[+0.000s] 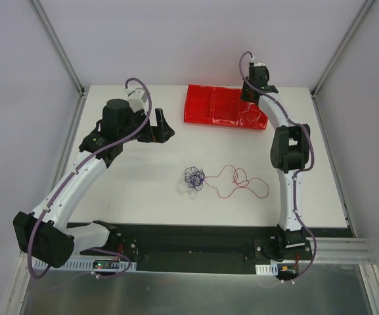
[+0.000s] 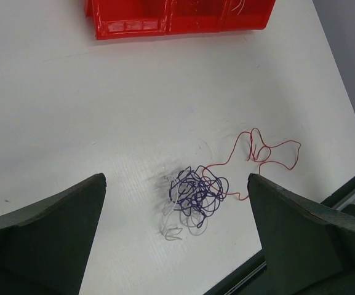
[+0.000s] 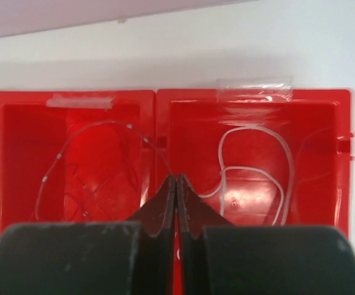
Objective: Untangle the cables
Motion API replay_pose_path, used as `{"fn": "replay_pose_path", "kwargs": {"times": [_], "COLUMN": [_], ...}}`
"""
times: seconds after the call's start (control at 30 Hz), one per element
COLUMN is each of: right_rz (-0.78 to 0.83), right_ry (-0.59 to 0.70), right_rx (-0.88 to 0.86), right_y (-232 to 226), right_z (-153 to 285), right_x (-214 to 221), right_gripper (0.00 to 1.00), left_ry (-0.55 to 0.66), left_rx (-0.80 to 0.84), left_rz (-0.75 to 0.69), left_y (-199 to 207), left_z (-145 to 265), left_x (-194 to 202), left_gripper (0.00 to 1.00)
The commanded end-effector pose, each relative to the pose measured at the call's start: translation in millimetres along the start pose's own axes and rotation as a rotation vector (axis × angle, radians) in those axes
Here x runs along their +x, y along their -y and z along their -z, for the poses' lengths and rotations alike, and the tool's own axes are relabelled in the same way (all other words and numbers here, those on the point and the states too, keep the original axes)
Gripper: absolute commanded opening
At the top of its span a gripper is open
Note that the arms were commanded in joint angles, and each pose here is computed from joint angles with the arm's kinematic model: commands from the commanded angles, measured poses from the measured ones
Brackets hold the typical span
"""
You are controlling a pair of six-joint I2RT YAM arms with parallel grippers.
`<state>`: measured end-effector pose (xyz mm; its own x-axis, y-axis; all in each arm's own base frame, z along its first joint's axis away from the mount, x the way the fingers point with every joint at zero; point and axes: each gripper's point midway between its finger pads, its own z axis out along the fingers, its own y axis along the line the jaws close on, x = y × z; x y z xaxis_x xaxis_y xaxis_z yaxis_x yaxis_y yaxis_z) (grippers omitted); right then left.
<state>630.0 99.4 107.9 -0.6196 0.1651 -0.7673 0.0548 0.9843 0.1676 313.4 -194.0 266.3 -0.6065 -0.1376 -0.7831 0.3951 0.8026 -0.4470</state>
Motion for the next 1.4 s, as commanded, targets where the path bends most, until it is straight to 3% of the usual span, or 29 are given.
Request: {"fn": "replay_pose_path", "kwargs": {"times": [0.0,0.27,0.6,0.87,0.9,1.03,1.37], "right_rz": [0.221,0.364,0.291,0.310,0.311,0.309,0.307], "right_ry": [0.144,0.072,0.065,0.058,0.058,0.073,0.150], "right_rx": [0.049,0.072,0.106,0.073,0.073,0.060,0.050], "right_y": [-49.7,-87.3,-71.1,-75.8,-76.2,-79.6,-81.1], "right_z": [51.8,23.4,-17.1,-20.2,-19.7,-7.0,79.5], "right_x": [-43.9,-2.6,8.5,9.9,10.5,-0.9,-62.1], "right_gripper": [0.01,0.01,0.01,0.01,0.04,0.32,0.59], "left_ry": [0.021,0.024,0.025,0.011,0.009,0.003,-0.004], "left_rx": [0.037,0.057,0.061,0.065,0.064,0.066,0.075], "left_rz": [0.012,0.016,0.011,0.020,0.022,0.023,0.039], "left_y": [4.6,8.9,9.8,9.2,8.8,8.4,8.1], "left_z": [0.1,3.8,4.7,1.3,0.9,-1.1,-2.1], "left_x": [-8.6,-9.8,-10.1,-7.7,-7.1,-6.4,-6.2], "left_gripper": [0.98,0.98,0.98,0.98,0.98,0.98,0.98]}}
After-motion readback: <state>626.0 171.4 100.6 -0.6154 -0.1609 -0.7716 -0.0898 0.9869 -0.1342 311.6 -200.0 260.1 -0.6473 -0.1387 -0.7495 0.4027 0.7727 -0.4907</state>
